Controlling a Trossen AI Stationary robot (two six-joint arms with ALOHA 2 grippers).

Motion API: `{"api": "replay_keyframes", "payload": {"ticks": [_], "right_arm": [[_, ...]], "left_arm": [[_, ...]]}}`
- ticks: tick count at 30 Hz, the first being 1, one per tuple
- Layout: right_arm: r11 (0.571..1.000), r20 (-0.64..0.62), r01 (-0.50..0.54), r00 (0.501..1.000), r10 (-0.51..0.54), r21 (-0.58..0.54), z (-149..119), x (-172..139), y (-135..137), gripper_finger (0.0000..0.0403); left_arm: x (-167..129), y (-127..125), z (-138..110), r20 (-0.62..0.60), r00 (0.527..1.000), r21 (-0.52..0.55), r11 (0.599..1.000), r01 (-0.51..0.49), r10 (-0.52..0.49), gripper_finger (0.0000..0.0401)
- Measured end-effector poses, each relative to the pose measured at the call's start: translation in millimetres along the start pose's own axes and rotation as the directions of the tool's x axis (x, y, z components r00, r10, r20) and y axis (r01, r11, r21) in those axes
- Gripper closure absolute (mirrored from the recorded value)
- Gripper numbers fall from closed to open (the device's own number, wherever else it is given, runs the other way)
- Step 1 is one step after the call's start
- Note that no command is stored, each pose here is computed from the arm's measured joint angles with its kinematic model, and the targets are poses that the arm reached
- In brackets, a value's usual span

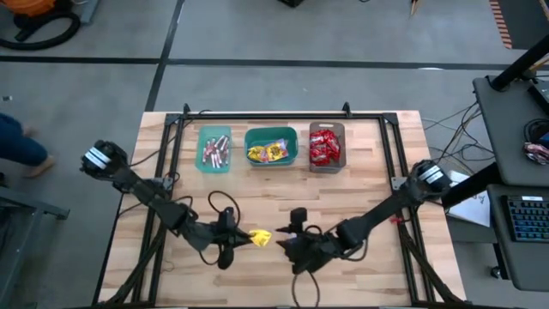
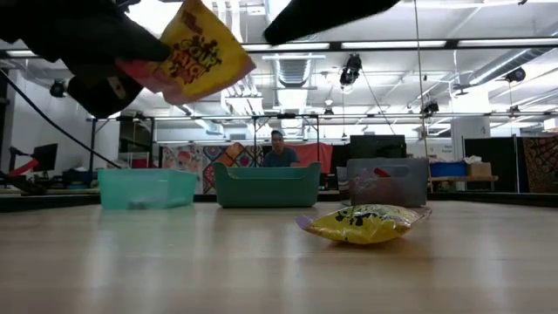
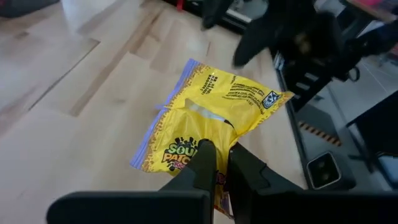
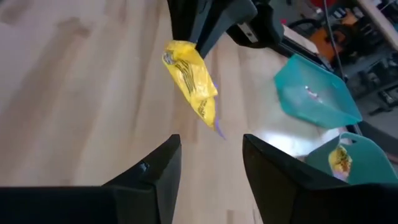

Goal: Sort candy
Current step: Put the yellow candy into the green bin

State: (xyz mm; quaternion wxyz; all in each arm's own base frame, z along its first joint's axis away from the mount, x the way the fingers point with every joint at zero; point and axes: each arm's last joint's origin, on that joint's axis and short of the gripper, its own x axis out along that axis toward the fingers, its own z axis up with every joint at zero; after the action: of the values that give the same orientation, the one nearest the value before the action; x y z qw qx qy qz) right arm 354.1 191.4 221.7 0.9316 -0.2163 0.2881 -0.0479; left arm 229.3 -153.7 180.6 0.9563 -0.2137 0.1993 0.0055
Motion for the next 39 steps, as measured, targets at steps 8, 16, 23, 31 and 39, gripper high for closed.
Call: {"api": "replay_keyframes", "payload": {"ticks": [8, 16, 23, 31, 39], "right_arm": [[0.999, -0.029, -0.027, 0.999, 0.026, -0.027, -9.0, 35.9, -21.8, 0.0223], [0.995, 0.051, -0.097, 0.994, 0.098, -0.03, -3.3, 47.0, -34.7, 0.0251], [0.993, 0.056, -0.108, 0.992, 0.112, -0.055, -5.1, 53.5, -38.9, 0.0361], [0.991, 0.035, -0.133, 0.991, 0.132, 0.017, -1.5, 51.0, -53.6, 0.0394], [0.975, -0.125, -0.078, 0.986, 0.106, 0.21, -2.9, 62.3, -104.3, 0.0394]], "left_arm": [[-3.0, 10.0, 3.3, 0.017, 1.0, -0.029, 1.0, -0.013, 0.013, 0.04], [1.0, 14.0, 7.1, 0.041, 0.999, -0.024, 0.999, -0.03, 0.031, 0.0399], [1.7, 15.6, 8.1, 0.06, 0.997, 0.012, 0.998, -0.056, 0.055, 0.0395], [-1.2, 16.2, 11.7, 0.086, 0.993, 0.081, 0.993, -0.088, 0.081, 0.0333], [-22.5, 25.9, 20.8, 0.045, 0.983, 0.21, 0.961, -0.182, 0.176, 0.0246]]}}
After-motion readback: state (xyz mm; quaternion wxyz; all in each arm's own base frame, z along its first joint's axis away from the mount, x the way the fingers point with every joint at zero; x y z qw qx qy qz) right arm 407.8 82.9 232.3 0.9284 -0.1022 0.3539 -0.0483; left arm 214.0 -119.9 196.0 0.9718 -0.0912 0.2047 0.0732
